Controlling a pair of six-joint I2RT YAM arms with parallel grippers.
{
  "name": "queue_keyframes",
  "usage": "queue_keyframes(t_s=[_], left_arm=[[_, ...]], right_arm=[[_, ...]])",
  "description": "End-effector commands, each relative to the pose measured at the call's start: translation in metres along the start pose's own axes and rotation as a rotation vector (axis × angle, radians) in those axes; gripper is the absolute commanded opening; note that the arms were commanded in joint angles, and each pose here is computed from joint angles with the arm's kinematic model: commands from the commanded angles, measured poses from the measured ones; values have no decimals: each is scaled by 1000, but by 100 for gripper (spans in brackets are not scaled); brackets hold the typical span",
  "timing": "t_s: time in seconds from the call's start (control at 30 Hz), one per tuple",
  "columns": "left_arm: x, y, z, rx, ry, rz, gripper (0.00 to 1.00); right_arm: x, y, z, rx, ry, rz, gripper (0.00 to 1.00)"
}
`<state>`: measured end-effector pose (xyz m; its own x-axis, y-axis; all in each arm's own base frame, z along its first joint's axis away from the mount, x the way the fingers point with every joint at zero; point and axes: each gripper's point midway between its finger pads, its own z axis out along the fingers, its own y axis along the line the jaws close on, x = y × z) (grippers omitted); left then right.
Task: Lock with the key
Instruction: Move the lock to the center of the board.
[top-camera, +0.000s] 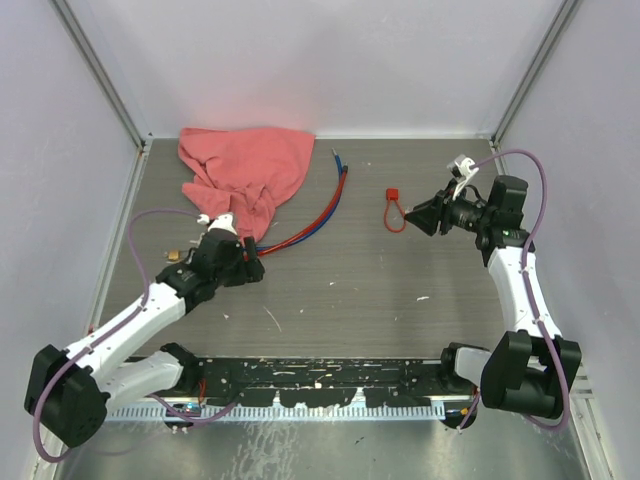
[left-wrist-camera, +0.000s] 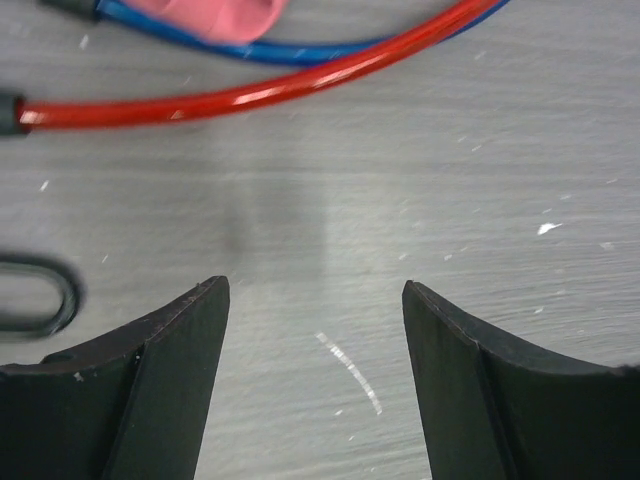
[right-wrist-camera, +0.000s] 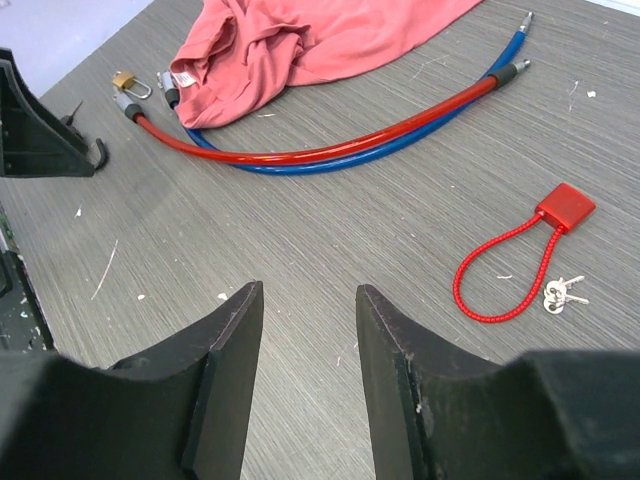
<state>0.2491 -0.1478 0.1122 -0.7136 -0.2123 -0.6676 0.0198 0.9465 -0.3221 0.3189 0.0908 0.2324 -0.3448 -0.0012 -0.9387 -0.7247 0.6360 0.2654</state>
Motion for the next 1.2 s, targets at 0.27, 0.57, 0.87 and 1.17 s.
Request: queue_keyframes(t_s=[0.27,0.57,0.87,1.17], left_arm=[[8,75,-18,-388,194,47,72],[17,103,2,-400,219,-29,58],[27,117,24,-419,289,-109,55],[44,129,22,-486,304,-175,52]], right_arm=[[-14,-5,0,13,-5,-71,48],[-11,-7,1,16,1,-63,49],[-10,-8,1,13,2,-61,49],[-10,-7,2,8,4,-51,49]])
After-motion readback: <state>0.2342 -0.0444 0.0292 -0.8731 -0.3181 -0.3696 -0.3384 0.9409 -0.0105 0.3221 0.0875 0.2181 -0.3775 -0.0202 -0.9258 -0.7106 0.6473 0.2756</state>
